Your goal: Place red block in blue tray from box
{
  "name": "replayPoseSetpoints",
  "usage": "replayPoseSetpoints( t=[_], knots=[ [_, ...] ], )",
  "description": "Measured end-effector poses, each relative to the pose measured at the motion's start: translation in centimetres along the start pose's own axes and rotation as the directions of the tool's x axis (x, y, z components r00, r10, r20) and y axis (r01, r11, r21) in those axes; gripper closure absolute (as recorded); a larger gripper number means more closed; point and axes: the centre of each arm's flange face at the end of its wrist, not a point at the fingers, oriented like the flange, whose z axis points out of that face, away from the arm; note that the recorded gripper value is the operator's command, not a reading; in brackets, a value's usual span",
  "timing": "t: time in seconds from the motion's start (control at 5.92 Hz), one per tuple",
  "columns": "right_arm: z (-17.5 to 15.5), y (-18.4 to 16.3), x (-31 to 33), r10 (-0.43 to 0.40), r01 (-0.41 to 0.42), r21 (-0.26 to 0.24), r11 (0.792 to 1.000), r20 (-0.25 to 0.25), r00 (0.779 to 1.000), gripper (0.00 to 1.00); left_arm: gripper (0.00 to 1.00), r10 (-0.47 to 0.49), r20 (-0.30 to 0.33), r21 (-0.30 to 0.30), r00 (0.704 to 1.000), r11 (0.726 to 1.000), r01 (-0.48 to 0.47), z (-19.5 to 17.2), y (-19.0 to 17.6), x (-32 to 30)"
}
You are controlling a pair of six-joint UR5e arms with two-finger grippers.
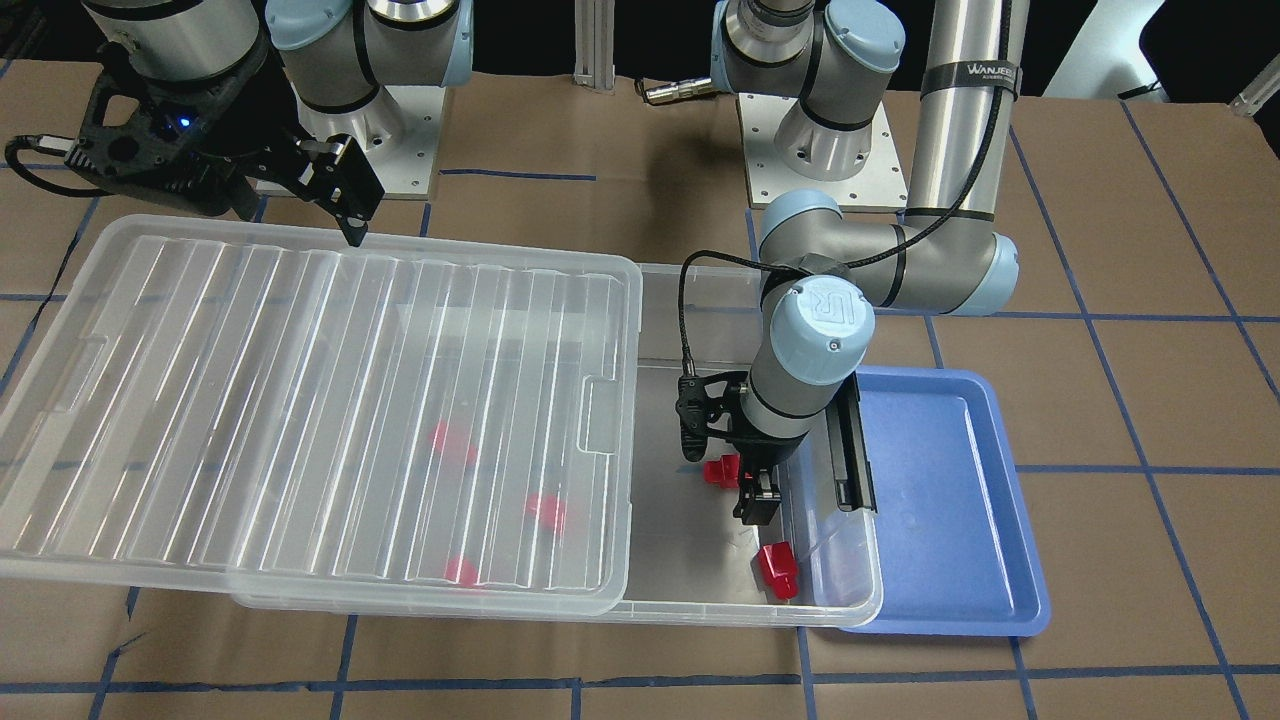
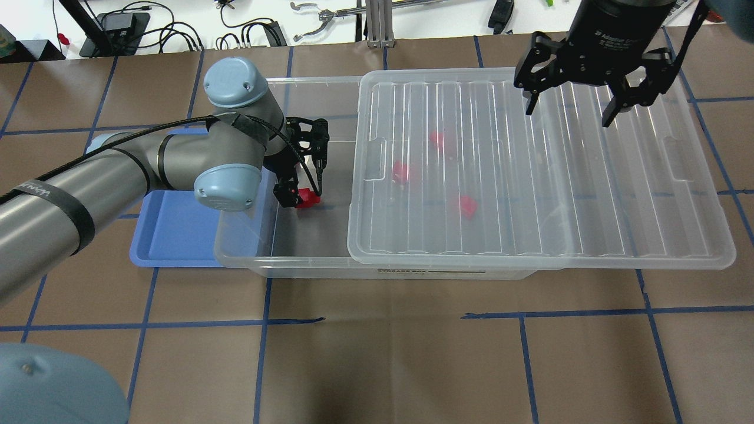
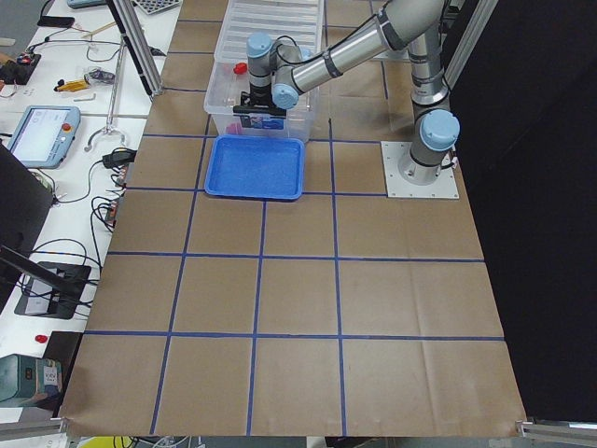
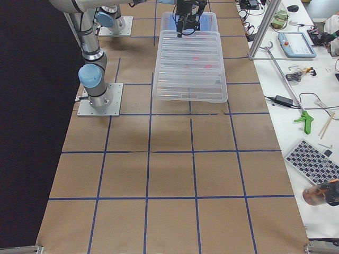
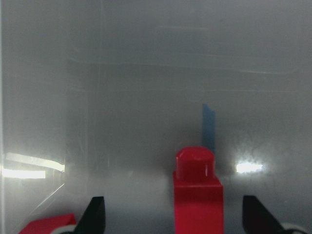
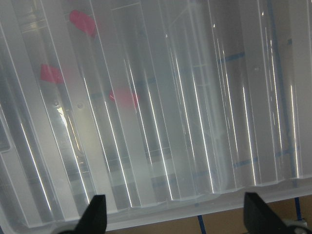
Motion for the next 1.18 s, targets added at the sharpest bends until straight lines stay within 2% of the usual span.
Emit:
replayPoseSetpoints(
  t=[0.34,0.51,0.85,1.18],
  knots=[
    [0.2,-0.4,0.7,-0.024,0.024,0.002,1.0,-0.006,1.0,0.0,0.82,-0.002,-0.028,-0.003,1.0,1.0,0.002,1.7,0.1,-0.1],
    [0.1,-0.7,1.2,-0.044,0.044,0.003,0.999,-0.008,0.999,0.0,0.9,-0.004,-0.037,-0.002,0.999,1.0,0.004,1.8,0.1,-0.1],
    [0.1,-0.7,1.8,-0.048,0.048,0.002,0.999,-0.009,0.999,0.0,0.9,-0.015,-0.049,-0.002,0.999,1.0,0.015,0.0,0.1,-0.2],
    [0.1,-0.7,1.9,-0.047,0.047,0.003,0.999,-0.008,0.999,0.0,0.9,-0.021,-0.094,-0.011,0.995,1.0,0.02,-6.8,-0.7,-2.1]
  ],
)
